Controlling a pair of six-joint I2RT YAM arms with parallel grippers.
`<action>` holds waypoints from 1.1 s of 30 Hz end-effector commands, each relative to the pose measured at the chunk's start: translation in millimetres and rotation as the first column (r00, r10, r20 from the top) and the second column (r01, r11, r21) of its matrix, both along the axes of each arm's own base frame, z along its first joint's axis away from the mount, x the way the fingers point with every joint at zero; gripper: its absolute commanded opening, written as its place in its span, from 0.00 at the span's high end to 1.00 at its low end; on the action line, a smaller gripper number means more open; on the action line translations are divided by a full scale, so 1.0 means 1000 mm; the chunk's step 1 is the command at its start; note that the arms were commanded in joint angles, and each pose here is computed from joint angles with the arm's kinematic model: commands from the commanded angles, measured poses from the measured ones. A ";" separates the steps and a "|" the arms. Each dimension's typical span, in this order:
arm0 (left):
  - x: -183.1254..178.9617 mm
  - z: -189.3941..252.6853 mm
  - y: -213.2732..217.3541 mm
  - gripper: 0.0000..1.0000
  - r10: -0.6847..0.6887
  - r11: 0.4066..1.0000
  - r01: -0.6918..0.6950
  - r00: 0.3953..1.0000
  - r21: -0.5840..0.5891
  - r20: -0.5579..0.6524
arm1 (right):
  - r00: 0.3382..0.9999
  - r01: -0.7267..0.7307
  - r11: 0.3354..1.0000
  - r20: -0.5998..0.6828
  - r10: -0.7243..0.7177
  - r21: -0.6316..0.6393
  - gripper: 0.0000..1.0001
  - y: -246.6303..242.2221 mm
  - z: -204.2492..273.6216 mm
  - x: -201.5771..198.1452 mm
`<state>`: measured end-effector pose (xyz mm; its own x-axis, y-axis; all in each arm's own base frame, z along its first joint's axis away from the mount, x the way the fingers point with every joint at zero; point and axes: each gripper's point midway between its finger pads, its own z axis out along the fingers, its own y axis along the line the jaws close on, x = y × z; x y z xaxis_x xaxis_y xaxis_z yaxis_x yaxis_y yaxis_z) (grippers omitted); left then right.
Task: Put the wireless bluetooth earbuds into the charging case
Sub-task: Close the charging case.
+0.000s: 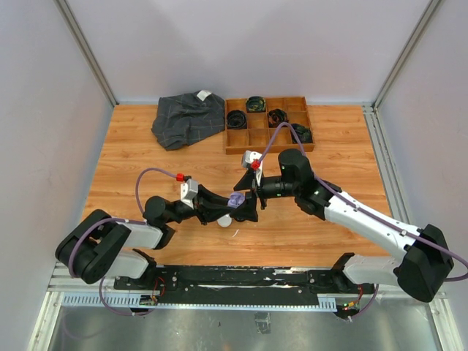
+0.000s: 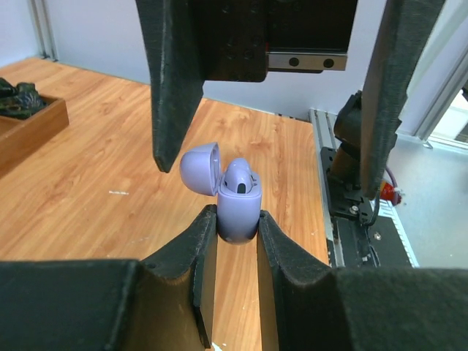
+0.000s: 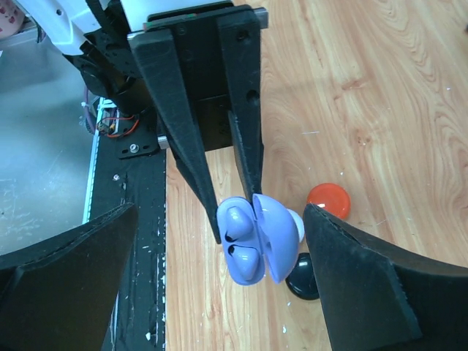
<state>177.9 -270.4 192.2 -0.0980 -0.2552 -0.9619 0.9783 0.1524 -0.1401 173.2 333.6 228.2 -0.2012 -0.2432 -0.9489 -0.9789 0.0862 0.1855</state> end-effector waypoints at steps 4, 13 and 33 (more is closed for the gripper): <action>0.007 0.039 0.005 1.00 0.057 0.992 -0.042 0.991 -0.122 0.123 | 0.997 -0.074 0.997 -0.034 0.074 0.012 0.06 0.000 0.004 -0.009; 0.028 0.028 0.010 1.00 0.164 0.984 -0.158 0.983 -0.079 0.081 | 0.992 -0.116 0.993 -0.043 0.117 0.026 0.09 -0.001 0.010 -0.017; 0.063 0.010 0.013 1.00 0.292 0.956 -0.292 0.956 0.035 0.006 | 0.998 -0.050 0.999 -0.049 0.050 0.002 0.13 -0.005 0.009 -0.010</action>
<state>225.8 -258.9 192.3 -0.0680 -0.2441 -0.9674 0.9065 0.3898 -0.1621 160.5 332.1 231.8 -0.2244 -0.2556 -0.9404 -0.9725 -0.0026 0.2328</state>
